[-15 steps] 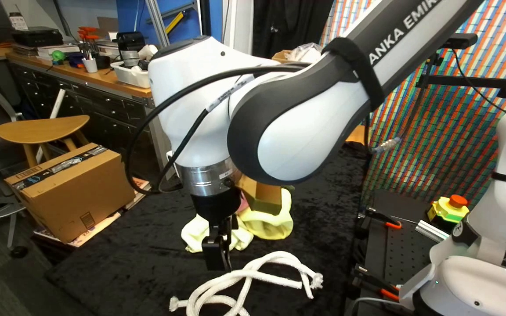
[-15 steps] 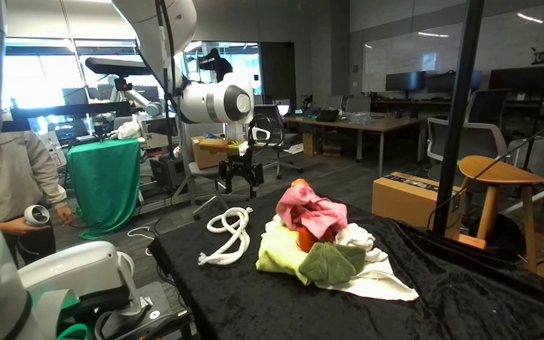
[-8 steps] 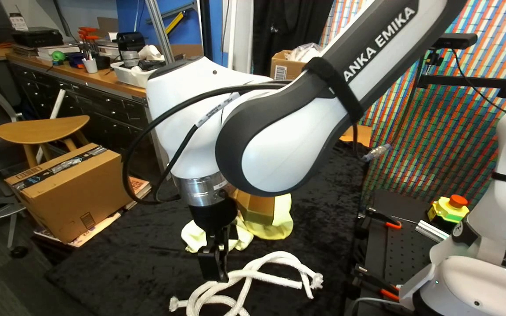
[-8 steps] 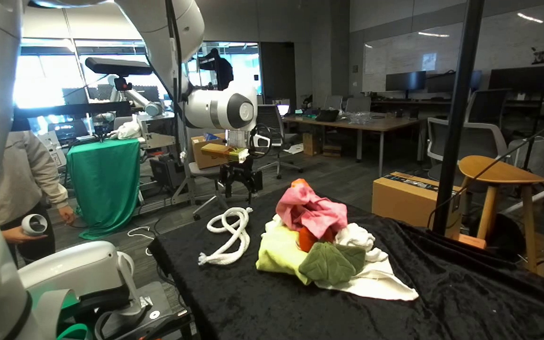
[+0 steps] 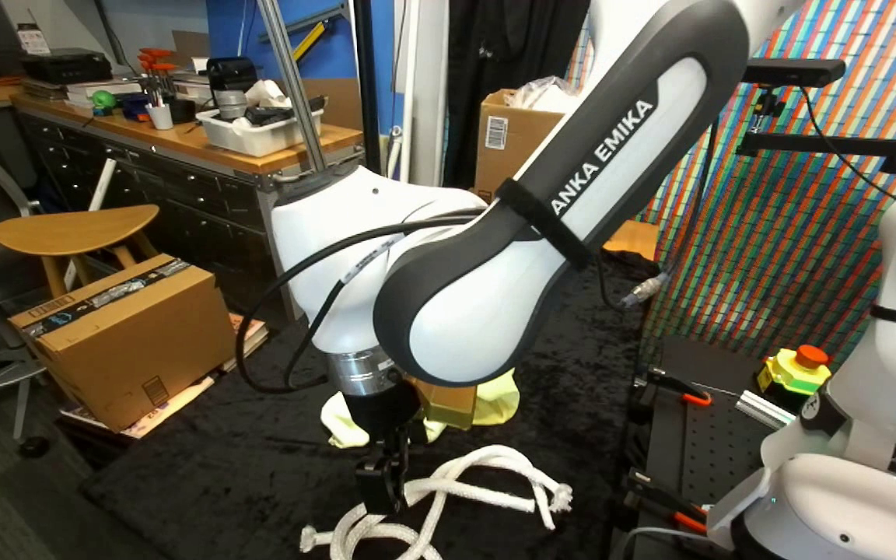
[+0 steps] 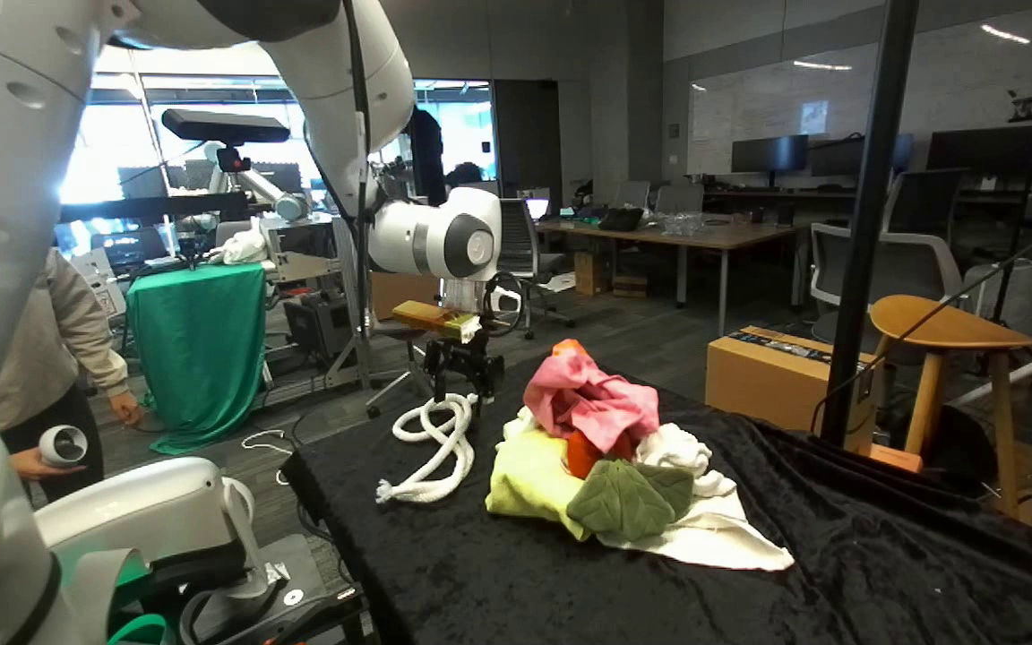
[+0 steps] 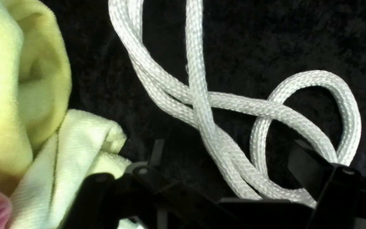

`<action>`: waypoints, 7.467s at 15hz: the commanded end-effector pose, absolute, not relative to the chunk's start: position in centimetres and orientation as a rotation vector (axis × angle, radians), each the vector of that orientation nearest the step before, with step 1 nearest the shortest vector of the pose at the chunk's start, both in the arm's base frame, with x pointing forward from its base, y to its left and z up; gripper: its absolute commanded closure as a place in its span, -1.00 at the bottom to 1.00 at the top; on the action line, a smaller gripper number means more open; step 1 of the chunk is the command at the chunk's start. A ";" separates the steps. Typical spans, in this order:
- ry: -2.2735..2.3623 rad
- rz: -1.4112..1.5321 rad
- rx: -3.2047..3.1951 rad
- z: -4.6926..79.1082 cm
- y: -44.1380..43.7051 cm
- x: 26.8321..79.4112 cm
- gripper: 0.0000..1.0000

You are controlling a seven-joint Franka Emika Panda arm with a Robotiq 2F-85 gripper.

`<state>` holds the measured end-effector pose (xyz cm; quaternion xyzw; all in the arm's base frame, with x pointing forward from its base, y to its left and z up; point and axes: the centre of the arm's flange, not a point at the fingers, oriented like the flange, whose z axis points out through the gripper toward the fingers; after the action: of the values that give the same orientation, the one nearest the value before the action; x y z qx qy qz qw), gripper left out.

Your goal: Move the green towel, the beetroot plushy, the pink shirt and the rope to the middle of the table

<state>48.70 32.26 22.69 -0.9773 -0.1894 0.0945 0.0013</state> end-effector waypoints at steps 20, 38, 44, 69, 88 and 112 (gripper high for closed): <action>-0.473 0.394 -3.050 18.0 31.9 50.2 -1.00; -0.437 0.379 -3.067 19.1 30.6 50.4 0.46; -0.432 0.353 -3.087 21.1 29.9 50.2 0.88; -0.073 -0.131 -3.132 42.4 13.8 54.4 0.86; 0.080 -0.142 -3.159 42.2 8.3 54.6 0.27; -0.097 0.071 -3.088 50.0 5.6 39.5 -1.00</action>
<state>44.63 6.82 48.23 -0.9989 -0.0306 0.0363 0.0041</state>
